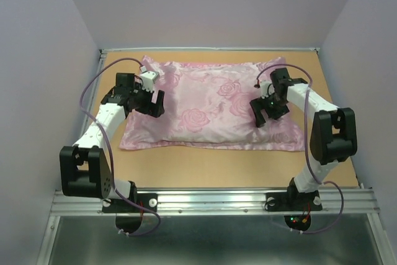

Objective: Put the pillow into the pillowcase

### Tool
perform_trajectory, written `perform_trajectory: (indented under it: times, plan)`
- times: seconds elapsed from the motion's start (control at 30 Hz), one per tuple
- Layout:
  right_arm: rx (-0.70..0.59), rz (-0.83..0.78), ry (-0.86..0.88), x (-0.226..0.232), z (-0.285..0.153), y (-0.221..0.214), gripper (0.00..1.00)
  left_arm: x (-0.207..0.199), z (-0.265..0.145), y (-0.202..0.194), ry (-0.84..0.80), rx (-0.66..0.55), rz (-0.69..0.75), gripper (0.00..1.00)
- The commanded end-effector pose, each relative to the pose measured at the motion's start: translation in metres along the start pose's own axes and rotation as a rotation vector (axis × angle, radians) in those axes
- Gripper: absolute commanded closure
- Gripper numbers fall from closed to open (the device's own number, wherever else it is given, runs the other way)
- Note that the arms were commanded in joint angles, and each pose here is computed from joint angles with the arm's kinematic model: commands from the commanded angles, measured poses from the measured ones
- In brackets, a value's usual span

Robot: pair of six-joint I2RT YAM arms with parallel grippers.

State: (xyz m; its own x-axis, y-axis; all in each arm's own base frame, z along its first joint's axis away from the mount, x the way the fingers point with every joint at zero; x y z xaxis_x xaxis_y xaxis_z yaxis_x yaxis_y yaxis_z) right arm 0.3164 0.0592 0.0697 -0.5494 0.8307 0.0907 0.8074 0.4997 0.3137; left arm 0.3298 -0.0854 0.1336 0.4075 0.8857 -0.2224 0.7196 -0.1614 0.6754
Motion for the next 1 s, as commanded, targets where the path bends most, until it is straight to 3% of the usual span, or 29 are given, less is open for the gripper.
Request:
perform_trajectory:
  times: [0.0, 0.17, 0.3, 0.57, 0.97]
  plan:
    - [-0.148, 0.052, 0.009, 0.008, -0.003, 0.057, 0.0, 0.011, -0.012, 0.056, 0.07, -0.142, 0.008, 0.01]
    - [-0.307, 0.04, -0.107, 0.0, -0.066, 0.088, 0.0, 0.019, -0.029, 0.084, 0.149, -0.224, 0.002, 0.01]
    - [-0.379, 0.038, -0.15, 0.004, -0.096, 0.087, 0.0, 0.022, -0.03, 0.079, 0.168, -0.228, -0.007, 0.01]
    - [-0.391, 0.109, -0.137, 0.016, -0.085, 0.059, 0.0, 0.022, -0.028, 0.052, 0.198, -0.241, -0.03, 0.01]
    - [-0.4, 0.128, -0.14, 0.019, -0.081, 0.049, 0.0, 0.017, -0.042, 0.056, 0.223, -0.296, -0.019, 0.01]
Point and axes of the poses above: each gripper's point midway between its finger pads, its own z axis out along the fingers, its own x axis along the line the jaws close on, y = z × x, the point moved 1 cm from there along -z, back along the fingers, and after that the axes turned 7 degrees about -z, right-handed, at the moved point
